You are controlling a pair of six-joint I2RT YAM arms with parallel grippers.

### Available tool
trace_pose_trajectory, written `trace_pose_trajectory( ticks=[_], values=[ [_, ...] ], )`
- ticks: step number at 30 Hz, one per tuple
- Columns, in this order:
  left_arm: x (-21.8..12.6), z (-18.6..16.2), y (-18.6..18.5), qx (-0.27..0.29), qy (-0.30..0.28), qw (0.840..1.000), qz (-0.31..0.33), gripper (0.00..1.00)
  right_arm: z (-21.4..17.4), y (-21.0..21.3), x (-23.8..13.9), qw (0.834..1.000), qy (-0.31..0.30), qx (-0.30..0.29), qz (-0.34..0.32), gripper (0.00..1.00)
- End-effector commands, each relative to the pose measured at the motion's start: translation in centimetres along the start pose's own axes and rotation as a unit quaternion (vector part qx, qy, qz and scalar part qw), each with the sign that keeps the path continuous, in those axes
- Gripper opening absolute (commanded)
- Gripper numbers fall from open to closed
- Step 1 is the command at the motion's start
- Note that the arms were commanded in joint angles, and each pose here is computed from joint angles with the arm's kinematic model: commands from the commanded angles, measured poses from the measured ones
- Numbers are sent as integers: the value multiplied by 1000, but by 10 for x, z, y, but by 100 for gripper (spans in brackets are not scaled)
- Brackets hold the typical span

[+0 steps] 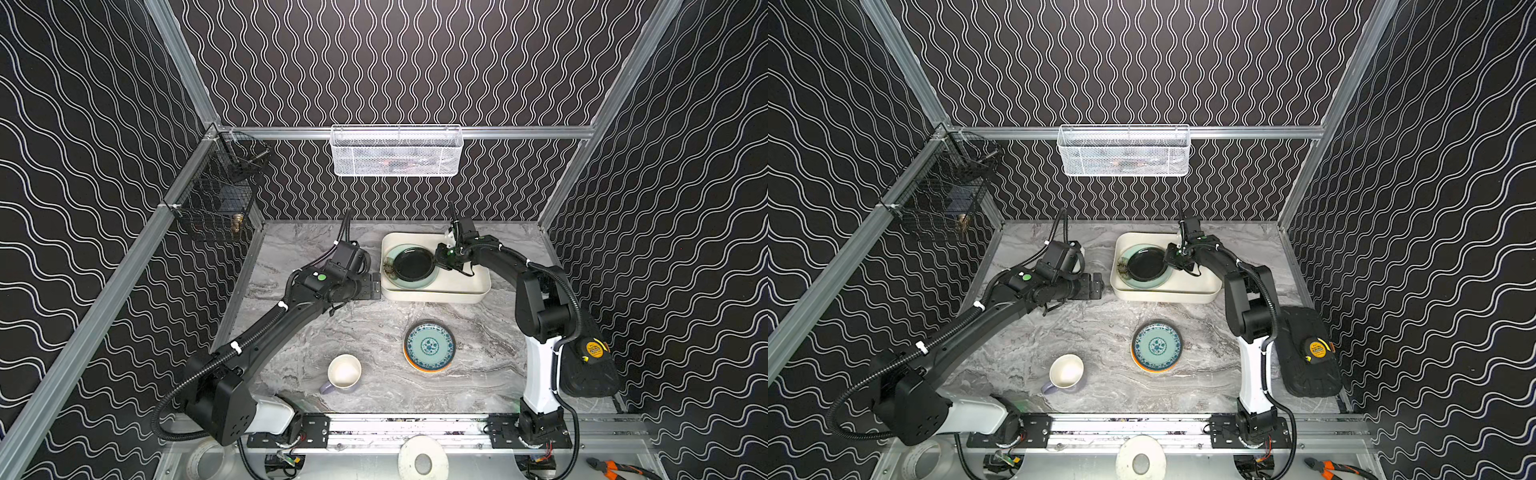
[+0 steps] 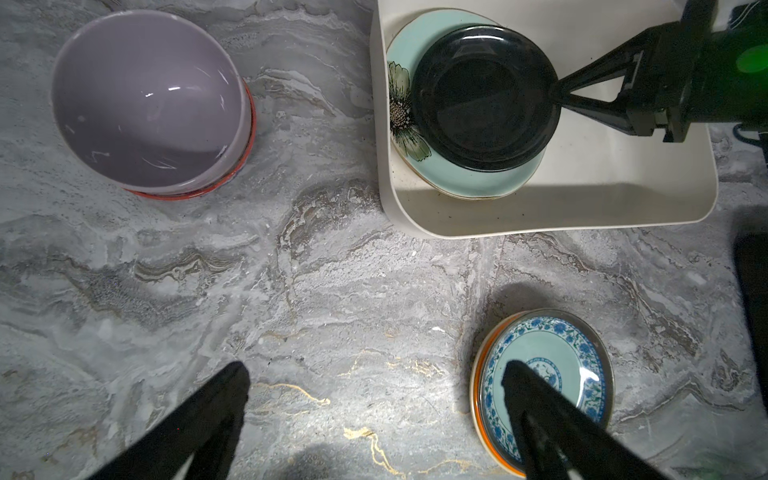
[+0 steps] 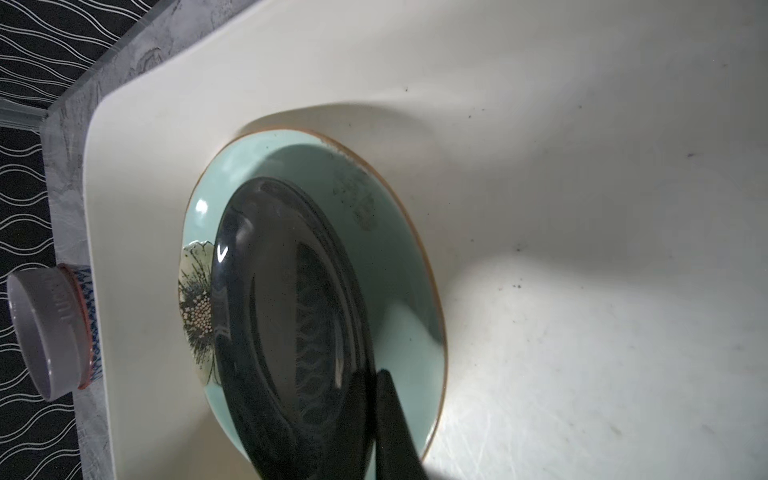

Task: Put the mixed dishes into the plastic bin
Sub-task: 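Carry the black plate into the cream bin with the right gripper and release it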

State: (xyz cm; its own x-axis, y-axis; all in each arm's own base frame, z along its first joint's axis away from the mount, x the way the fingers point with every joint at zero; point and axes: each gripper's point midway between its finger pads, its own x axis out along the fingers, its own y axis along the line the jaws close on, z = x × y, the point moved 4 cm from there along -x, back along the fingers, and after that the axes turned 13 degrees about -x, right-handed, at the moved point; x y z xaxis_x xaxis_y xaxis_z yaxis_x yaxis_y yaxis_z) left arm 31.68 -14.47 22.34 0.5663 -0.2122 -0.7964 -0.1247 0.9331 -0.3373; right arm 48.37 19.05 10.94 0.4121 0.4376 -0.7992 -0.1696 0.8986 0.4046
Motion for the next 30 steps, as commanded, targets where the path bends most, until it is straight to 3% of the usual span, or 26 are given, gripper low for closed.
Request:
trace_pose_trajectory(
  ticks=[1, 8, 14, 20, 22, 27, 30],
  values=[
    [3, 3, -2, 7, -1, 1000, -16, 99, 5, 1, 8, 1000, -2, -3, 10, 0],
    [6, 6, 4, -1, 4, 1000, -19, 99, 10, -1, 19, 1000, 7, -2, 10, 4],
    [8, 5, 6, -6, 9, 1000, -20, 99, 9, -5, 8, 1000, 1, -6, -4, 11],
    [4, 2, 5, -11, 10, 999, -29, 99, 4, -7, -16, 1000, -11, -8, -9, 44],
    [2, 0, 5, -14, 9, 999, -34, 99, 2, -4, -29, 1000, -10, -10, -12, 48],
    [-4, -7, 7, -23, 12, 999, -47, 99, -14, 10, -84, 999, -32, -25, -10, 48],
    [-10, -12, 8, -27, 10, 998, -58, 99, -49, 16, -111, 999, -30, -29, -7, 43]
  ],
)
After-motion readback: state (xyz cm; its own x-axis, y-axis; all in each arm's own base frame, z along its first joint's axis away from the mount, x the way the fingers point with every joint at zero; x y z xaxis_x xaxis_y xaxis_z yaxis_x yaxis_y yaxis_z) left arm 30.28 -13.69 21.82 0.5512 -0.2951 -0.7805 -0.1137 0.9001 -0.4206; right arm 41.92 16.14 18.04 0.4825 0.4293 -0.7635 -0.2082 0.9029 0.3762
